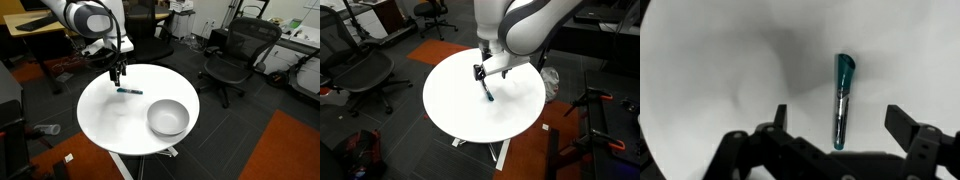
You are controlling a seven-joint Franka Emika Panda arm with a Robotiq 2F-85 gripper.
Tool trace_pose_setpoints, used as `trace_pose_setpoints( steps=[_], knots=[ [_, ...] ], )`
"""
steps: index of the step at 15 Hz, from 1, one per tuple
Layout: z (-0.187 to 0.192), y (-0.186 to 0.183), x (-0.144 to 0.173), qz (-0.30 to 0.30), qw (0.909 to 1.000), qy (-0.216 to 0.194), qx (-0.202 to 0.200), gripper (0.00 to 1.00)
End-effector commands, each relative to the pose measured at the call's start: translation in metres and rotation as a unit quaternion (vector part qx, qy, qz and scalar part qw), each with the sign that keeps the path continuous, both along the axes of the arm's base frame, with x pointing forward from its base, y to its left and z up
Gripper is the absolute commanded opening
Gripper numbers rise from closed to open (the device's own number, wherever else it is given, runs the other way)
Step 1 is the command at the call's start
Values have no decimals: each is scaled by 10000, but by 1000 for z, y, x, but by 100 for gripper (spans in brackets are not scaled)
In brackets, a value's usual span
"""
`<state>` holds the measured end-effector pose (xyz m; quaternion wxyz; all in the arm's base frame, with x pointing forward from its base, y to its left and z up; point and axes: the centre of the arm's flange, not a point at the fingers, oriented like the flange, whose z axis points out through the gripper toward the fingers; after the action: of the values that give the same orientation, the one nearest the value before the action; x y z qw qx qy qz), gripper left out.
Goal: Move the marker to the left.
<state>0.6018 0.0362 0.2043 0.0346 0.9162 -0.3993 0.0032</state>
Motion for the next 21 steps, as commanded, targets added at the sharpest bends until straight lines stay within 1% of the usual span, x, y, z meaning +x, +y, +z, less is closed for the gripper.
trace_pose_setpoints(
  steps=[1, 7, 13, 19, 20, 21],
  knots=[
    [-12, -1, 18, -80, 9999, -76, 8, 100],
    [-32, -2, 32, -96, 9999, -30, 30, 100],
    [-51, -3, 37, -161, 9998, 57, 101, 100],
    [-63, -3, 42, -193, 9997, 104, 128, 100],
    [-64, -3, 42, -196, 9997, 105, 134, 75],
    [-65, -3, 43, -197, 9997, 95, 125, 74]
  ],
)
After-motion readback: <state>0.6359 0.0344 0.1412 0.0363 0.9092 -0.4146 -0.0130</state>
